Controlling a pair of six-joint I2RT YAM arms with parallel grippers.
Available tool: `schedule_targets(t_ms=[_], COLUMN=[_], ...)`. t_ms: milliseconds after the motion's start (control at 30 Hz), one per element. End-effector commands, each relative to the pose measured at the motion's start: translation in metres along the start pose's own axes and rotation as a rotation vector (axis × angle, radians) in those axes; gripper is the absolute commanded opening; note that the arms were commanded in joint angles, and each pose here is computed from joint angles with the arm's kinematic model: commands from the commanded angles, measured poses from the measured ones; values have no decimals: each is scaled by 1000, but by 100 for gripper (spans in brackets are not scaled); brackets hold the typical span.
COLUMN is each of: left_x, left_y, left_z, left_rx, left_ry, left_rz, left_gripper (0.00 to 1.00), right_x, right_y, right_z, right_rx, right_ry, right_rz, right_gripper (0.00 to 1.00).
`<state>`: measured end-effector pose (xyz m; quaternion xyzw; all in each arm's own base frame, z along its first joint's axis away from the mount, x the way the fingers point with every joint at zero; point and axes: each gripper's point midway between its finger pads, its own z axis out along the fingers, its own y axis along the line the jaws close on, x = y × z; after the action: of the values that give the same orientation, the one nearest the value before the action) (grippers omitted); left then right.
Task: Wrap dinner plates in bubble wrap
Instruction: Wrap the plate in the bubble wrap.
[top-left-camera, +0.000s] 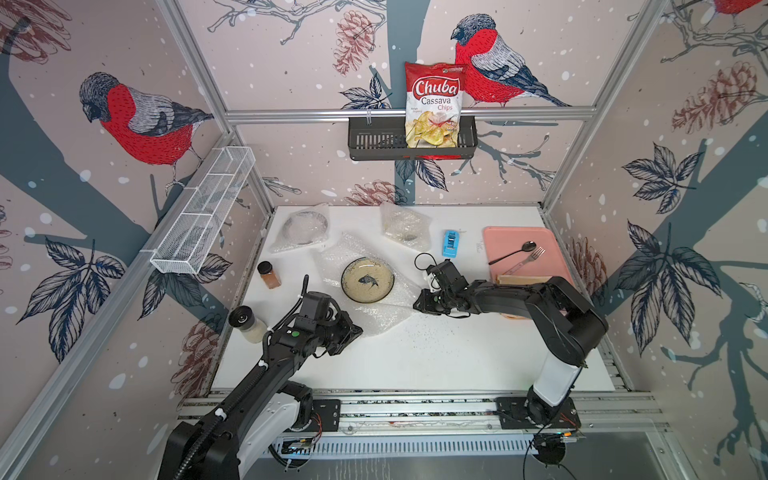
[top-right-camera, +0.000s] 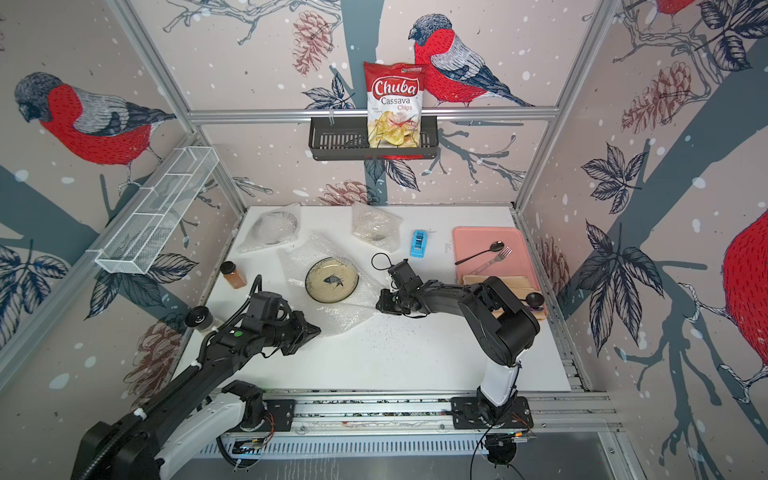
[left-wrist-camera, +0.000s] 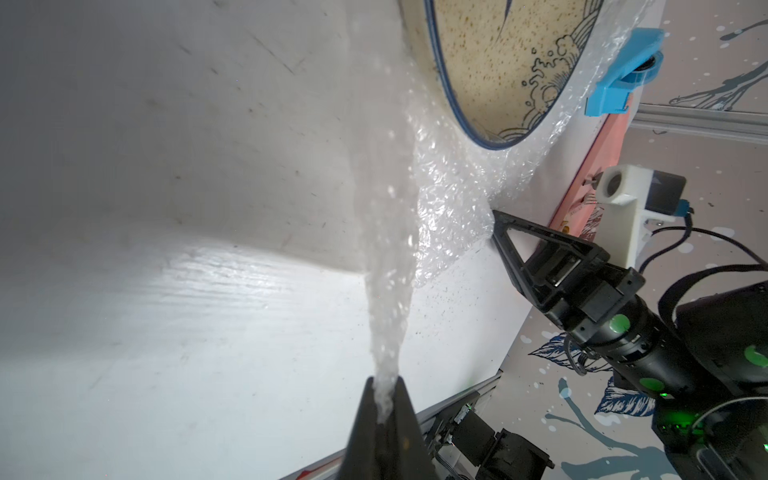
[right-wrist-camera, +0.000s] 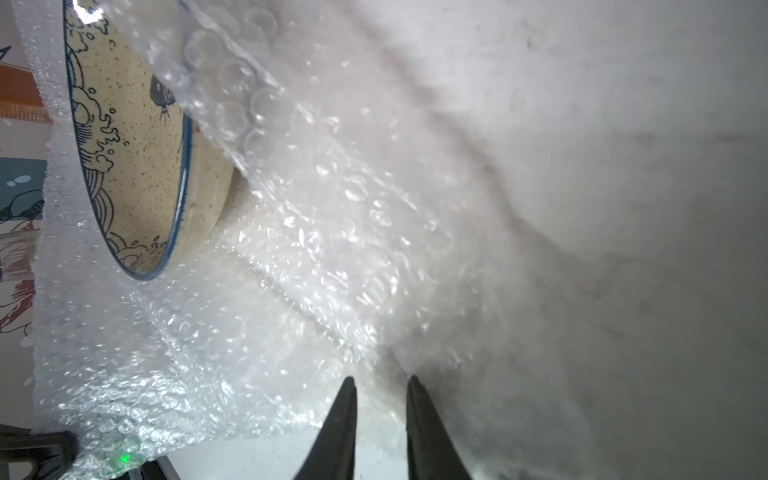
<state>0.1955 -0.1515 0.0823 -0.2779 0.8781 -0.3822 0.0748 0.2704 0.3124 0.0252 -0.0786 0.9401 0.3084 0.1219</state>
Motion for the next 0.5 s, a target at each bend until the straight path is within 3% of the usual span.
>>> schedule_targets(t_ms=[0, 200, 467], left_x=[-8, -42, -97], left_y=[-19, -64, -94], left_z=[-2, -3, 6], left_rx=[61, 98, 51], left_ry=[-26, -89, -140], left_rz=[20, 51, 54], left_gripper=[0, 0, 0], right_x=[-2, -41, -46], right_y=[0, 27, -11], right_z=[-12, -50, -64], right_rx=[33, -14, 31], right_ry=[5, -100, -129], right_rz=[6, -43, 19], right_gripper=[30, 40, 47])
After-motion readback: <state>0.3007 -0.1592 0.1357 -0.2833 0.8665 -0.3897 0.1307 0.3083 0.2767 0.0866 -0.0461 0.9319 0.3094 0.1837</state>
